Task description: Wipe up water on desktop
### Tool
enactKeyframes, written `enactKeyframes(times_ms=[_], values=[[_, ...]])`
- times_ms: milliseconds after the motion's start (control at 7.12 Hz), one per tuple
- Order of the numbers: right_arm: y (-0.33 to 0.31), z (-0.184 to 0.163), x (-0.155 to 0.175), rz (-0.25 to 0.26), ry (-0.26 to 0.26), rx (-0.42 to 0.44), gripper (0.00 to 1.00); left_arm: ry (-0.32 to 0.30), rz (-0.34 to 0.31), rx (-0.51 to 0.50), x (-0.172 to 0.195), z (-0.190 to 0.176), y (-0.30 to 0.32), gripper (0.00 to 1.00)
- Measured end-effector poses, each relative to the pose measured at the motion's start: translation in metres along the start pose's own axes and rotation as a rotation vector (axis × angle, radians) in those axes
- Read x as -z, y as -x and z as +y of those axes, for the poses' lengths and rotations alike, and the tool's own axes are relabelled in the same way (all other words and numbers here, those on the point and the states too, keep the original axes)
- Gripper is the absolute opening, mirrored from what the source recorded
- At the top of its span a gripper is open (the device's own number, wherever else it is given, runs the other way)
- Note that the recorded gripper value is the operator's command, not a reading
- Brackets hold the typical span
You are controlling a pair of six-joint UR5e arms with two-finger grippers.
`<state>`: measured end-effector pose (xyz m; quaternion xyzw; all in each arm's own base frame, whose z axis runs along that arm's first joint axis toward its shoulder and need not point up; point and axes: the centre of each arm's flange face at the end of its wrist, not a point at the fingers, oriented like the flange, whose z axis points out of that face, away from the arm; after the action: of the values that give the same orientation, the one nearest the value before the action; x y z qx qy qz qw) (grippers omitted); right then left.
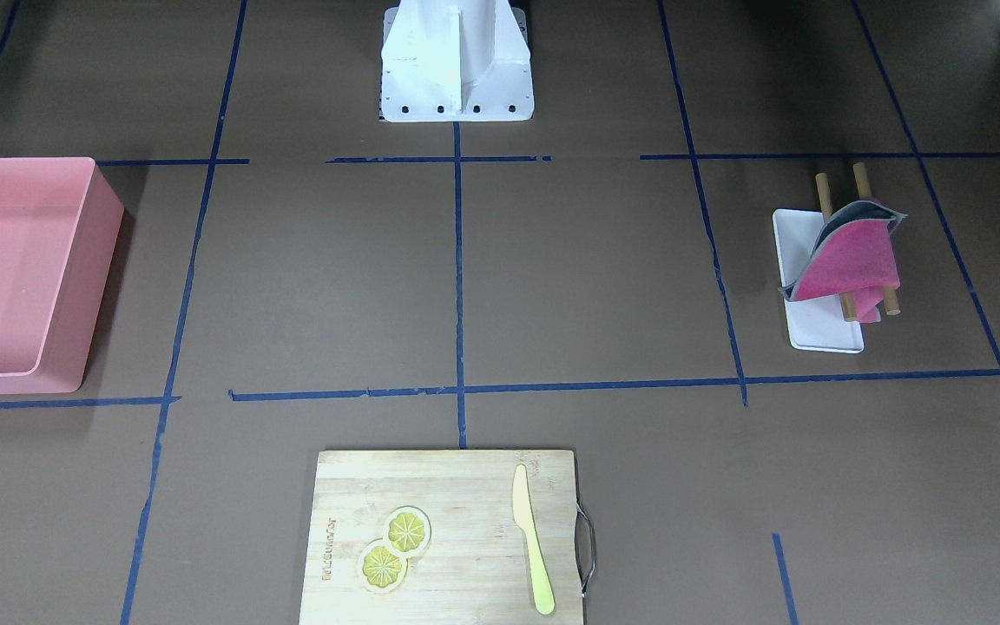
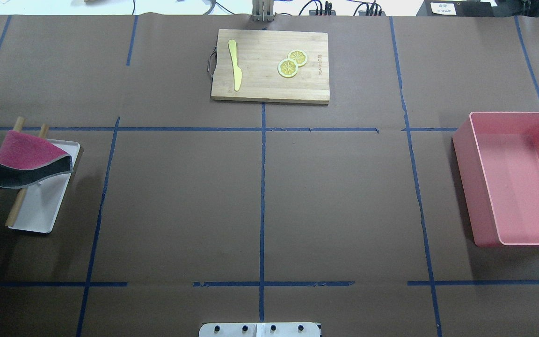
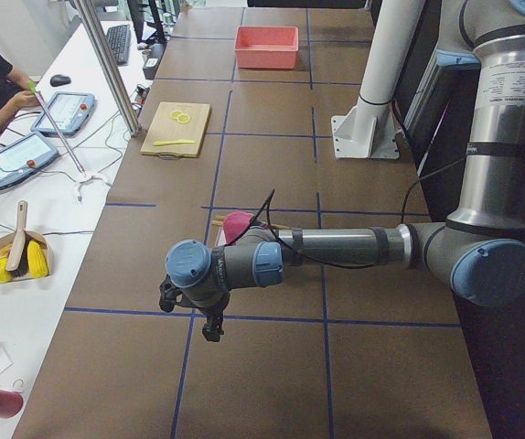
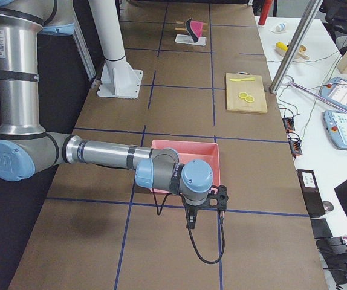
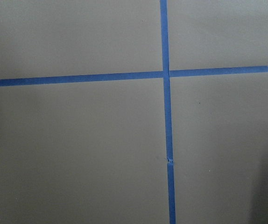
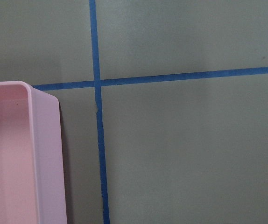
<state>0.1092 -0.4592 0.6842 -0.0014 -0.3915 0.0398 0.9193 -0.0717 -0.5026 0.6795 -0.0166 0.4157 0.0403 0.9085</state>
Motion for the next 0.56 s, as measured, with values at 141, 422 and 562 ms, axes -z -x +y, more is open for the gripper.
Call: enactKeyframes(times_ms=[141, 422, 562], values=[[0.0007, -0.0001, 0.0005, -0.002, -0.002, 0.001, 1.00, 0.000, 0.000, 0.000, 0.0000, 0.0000, 0.0001, 1.00], [0.0022, -0.0001, 0.0017, -0.004, -0.005, 0.003, 1.00, 0.001, 0.000, 0.000, -0.0004, 0.0001, 0.0002, 1.00], [0.0025, -0.0001, 0.0020, -0.004, -0.005, 0.004, 1.00, 0.000, 0.000, 0.000, -0.0004, 0.0003, 0.0004, 1.00]])
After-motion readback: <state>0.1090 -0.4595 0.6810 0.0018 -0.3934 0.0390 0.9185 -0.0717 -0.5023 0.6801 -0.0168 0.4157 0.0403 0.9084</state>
